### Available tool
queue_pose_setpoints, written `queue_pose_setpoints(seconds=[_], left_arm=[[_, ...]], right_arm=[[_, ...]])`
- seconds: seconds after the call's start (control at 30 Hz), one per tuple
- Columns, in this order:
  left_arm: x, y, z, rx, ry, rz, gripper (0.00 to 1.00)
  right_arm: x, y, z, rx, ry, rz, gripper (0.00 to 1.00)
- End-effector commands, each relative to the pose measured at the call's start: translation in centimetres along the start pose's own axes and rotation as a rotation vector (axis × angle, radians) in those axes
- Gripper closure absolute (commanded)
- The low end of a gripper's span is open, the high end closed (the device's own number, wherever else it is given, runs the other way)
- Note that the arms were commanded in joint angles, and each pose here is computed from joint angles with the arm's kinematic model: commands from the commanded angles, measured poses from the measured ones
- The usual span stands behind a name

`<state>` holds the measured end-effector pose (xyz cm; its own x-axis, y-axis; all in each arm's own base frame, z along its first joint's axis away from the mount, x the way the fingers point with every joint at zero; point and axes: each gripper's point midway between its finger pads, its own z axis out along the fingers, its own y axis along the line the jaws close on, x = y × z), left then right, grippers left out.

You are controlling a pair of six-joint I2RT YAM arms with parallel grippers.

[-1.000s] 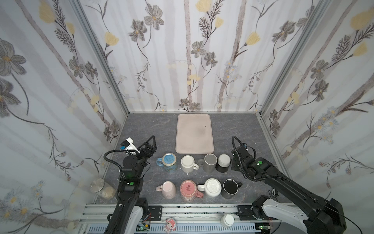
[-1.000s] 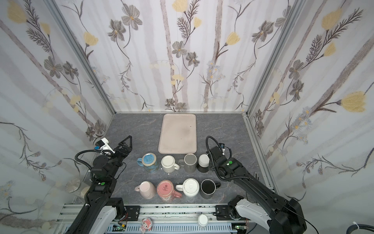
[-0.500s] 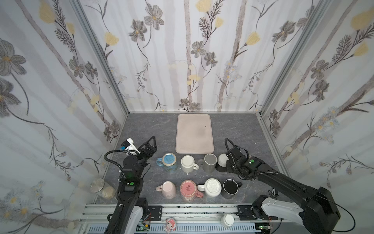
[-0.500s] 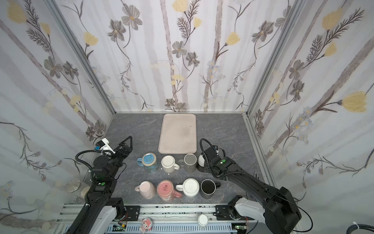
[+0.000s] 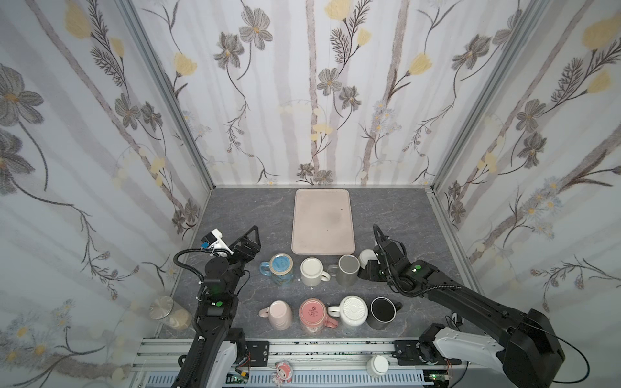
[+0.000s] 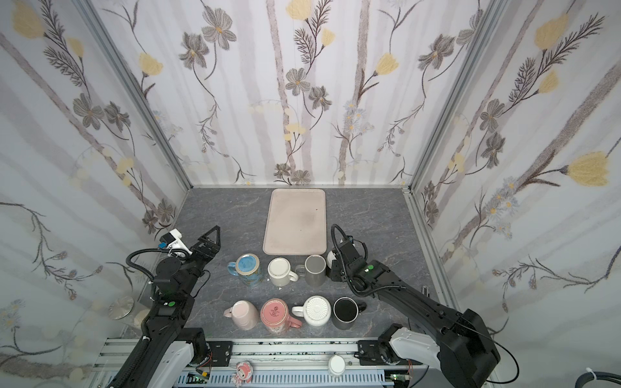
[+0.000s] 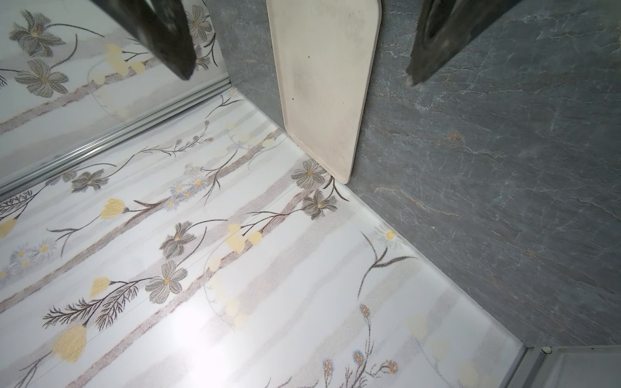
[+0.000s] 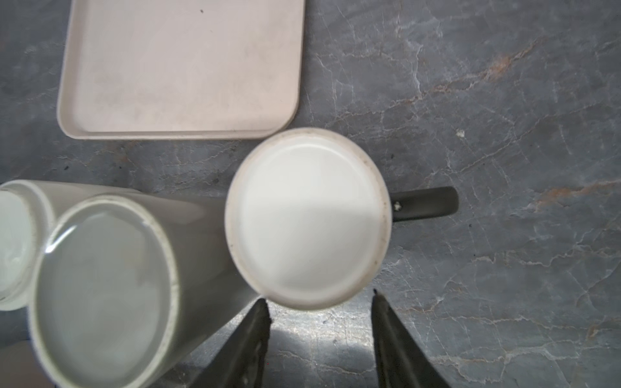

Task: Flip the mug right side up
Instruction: 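Close the right gripper on the white-and-black mug's body and lift it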

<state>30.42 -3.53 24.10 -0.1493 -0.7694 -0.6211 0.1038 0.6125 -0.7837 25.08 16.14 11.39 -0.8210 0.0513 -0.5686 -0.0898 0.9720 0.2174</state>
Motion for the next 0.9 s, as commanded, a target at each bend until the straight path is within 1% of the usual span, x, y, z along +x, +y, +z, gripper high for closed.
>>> queue_pose_setpoints(seconds=[0.0, 0.1, 0.17, 0.23, 0.27, 0.33, 0.37, 0.4, 0.47, 0.53, 0.63, 0.73, 0.87], left_arm=[[-0.3, -0.6, 0.0, 0.028, -0.013, 0.001, 0.0], [-0.2, -0.6, 0.1, 0.028, -0.008, 0.001, 0.0], [-0.2, -0.5, 0.1, 0.027, -0.009, 0.0, 0.0], [-0.1, -0.5, 0.1, 0.029, -0.006, -0.002, 0.0], [-0.1, -0.5, 0.1, 0.03, -0.007, -0.004, 0.0], [-0.1, -0.6, 0.0, 0.035, -0.003, -0.005, 0.0], [-0.1, -0.7, 0.0, 0.037, -0.004, -0.004, 0.0], [-0.1, -0.8, -0.1, 0.039, -0.005, -0.004, 0.0], [-0.2, -0.8, -0.2, 0.04, -0.006, -0.004, 0.0], [-0.1, -0.9, -0.3, 0.044, -0.004, -0.003, 0.0], [-0.1, -1.0, -0.4, 0.049, 0.0, -0.001, 0.0], [0.0, -1.0, -0.4, 0.055, 0.002, -0.001, 0.0], [0.2, -1.0, -0.4, 0.061, 0.004, -0.006, 0.0]], right_arm=[[-2.8, 0.0, -1.2, -0.011, -0.135, -0.06, 0.23], [-4.2, -0.1, -1.7, -0.053, -0.181, -0.04, 0.11], [-5.0, -0.4, -1.6, -0.097, -0.198, 0.007, 0.08], [-6.0, -1.1, -1.7, -0.162, -0.232, 0.095, 0.07], [-6.7, -2.3, -1.7, -0.171, -0.259, 0.165, 0.07], [-7.8, -4.8, -1.8, -0.163, -0.309, 0.285, 0.1], [-8.2, -6.5, -1.7, -0.129, -0.326, 0.346, 0.14], [-8.4, -7.7, -1.5, -0.099, -0.327, 0.387, 0.18], [-8.2, -9.5, -0.3, -0.044, -0.289, 0.429, 0.27], [-7.5, -10.3, 1.3, 0.006, -0.219, 0.43, 0.32], [-6.1, -11.0, 3.4, 0.065, -0.121, 0.387, 0.34], [-5.0, -11.8, 4.3, 0.117, -0.089, 0.36, 0.36], [-4.3, -11.4, 4.7, 0.151, -0.077, 0.307, 0.36]])
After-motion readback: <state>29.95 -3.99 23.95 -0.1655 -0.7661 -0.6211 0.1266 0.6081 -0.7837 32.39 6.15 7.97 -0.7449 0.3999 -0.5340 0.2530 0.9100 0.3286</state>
